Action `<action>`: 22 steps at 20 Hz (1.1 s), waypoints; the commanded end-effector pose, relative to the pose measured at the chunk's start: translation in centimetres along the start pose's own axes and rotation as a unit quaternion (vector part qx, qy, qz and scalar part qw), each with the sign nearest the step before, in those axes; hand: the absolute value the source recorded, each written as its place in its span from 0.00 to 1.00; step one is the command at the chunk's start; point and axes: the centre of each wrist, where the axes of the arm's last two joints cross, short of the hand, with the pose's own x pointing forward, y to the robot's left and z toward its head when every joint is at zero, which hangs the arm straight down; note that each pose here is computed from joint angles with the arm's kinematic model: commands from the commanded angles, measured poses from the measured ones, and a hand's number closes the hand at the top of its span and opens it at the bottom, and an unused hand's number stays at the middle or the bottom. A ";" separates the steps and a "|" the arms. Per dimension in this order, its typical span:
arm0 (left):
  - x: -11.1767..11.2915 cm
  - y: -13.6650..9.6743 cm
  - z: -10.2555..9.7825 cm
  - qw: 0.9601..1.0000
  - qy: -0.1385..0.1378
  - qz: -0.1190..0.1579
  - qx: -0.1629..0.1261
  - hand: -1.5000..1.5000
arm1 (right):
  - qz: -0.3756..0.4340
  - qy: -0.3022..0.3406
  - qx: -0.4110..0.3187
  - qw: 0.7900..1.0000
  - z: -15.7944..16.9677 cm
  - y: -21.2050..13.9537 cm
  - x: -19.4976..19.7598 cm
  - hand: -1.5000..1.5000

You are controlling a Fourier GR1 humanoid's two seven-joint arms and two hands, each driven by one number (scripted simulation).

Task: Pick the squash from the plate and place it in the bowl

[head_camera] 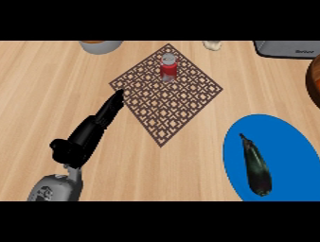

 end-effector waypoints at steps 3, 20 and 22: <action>1.0 0.6 0.6 1.000 -0.002 -0.004 0.005 0.50 | -0.114 0.035 -0.100 0.988 0.5 -3.4 -1.5 0.00; -0.9 -0.3 1.3 1.000 -0.004 0.012 0.010 0.50 | -0.216 0.099 -0.185 0.953 10.0 -13.0 -11.7 0.00; -0.7 0.8 1.4 1.000 -0.001 0.003 0.021 0.50 | -0.222 0.089 -0.157 0.958 11.7 -13.4 -13.1 0.00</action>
